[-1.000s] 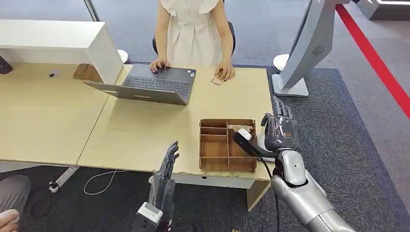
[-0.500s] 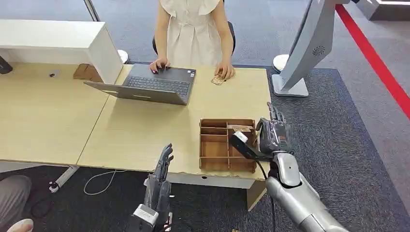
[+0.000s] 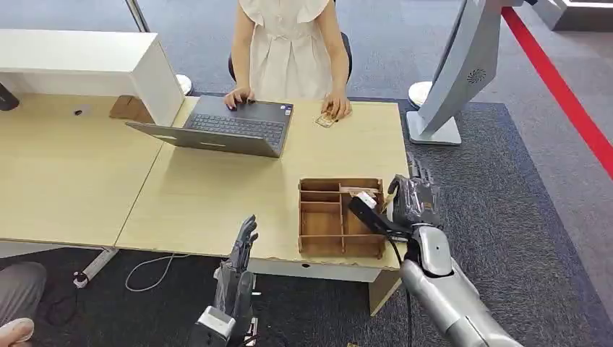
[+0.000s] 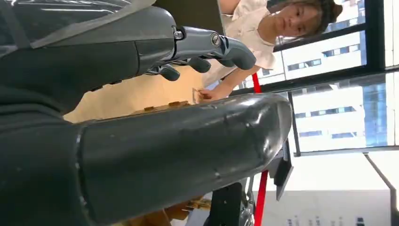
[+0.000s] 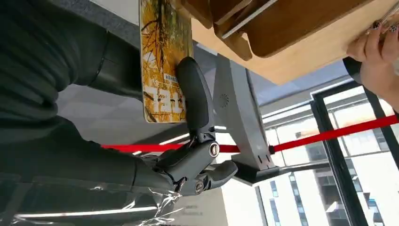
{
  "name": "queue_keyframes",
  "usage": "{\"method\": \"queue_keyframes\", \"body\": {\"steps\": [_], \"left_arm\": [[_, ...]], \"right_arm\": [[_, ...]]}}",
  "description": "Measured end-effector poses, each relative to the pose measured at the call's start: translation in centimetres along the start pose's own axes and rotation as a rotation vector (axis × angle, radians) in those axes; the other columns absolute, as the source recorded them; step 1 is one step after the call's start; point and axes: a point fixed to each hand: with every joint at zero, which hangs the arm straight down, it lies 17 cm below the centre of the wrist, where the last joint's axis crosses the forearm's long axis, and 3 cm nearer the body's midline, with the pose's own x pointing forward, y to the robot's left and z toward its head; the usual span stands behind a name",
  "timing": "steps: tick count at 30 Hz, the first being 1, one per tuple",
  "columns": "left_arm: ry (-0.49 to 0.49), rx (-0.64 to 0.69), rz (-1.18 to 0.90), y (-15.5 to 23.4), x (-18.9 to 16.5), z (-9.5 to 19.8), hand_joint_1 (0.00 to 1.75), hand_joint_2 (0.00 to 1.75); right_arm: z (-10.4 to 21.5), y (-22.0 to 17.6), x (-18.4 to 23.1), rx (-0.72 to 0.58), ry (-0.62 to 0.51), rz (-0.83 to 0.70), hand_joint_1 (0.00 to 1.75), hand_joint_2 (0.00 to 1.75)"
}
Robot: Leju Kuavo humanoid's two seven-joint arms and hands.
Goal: Pass the card to the sensor for recognition and then transmit it.
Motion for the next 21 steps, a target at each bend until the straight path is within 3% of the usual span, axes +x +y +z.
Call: {"method": "queue_keyframes", "body": {"steps": [7, 21], "left_arm": [[-0.004, 0.005, 0.009, 0.1, 0.1, 0.0, 0.00, 0.00], [-0.010, -0.011, 0.031, -0.5, 0.2, -0.2, 0.00, 0.00]], "right_arm": [[-0.5, -1.1, -0.1, -0.030, 0.016, -0.005, 1.75, 1.75], [-2.8, -7.7, -1.4, -0.188, 0.046, -0.023, 1.75, 1.75]]}}
